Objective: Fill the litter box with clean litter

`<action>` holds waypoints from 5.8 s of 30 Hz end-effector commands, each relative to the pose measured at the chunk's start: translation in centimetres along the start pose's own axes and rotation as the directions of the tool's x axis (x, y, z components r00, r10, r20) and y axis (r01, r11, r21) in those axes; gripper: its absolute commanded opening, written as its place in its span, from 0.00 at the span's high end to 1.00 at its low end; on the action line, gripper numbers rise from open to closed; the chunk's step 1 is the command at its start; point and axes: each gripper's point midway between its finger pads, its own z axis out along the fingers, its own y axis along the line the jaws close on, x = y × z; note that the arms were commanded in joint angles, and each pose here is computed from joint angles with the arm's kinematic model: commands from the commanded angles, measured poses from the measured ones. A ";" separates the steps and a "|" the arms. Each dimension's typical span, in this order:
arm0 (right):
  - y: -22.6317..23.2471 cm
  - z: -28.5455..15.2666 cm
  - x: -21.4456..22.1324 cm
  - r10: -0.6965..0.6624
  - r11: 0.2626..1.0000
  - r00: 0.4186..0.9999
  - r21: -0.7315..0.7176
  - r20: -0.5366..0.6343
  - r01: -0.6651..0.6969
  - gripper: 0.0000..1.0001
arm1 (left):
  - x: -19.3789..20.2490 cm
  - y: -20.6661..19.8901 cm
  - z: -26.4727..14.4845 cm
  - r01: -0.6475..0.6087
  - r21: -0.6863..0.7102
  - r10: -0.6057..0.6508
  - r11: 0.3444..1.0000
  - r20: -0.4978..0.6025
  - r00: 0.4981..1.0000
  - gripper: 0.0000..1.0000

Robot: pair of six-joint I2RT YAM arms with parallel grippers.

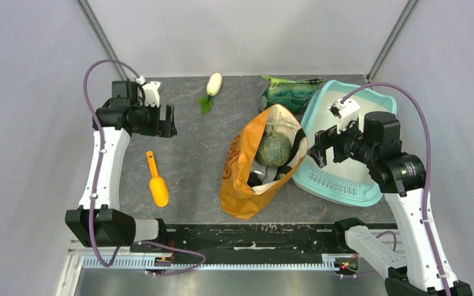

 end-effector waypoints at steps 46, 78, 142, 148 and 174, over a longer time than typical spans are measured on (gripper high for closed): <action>-12.6 -2.8 -9.0 0.556 0.764 0.784 0.203 0.276 -0.613 0.01 | 15.0 -36.6 13.5 -0.892 0.247 0.921 -0.378 0.197 -0.336 0.10; -10.8 -1.9 -8.6 0.571 0.791 0.789 0.106 0.226 -0.603 0.01 | 5.6 -10.3 20.0 -0.959 0.283 0.983 0.034 -0.183 -0.019 0.11; -13.8 32.0 -11.7 -0.683 0.717 0.720 -0.077 0.122 0.693 0.76 | -3.9 -15.8 0.8 -0.618 0.347 0.488 0.705 0.395 0.778 0.07; -10.8 32.9 -13.0 -0.705 0.683 0.689 -0.101 0.168 0.724 0.98 | -4.9 -14.6 0.7 -0.566 0.289 0.448 0.772 0.385 0.807 0.07; 11.6 23.6 -8.3 -0.540 0.756 0.841 -0.442 -0.004 0.483 1.00 | -9.4 -10.3 -1.0 -0.283 0.485 0.094 0.827 0.376 0.922 0.08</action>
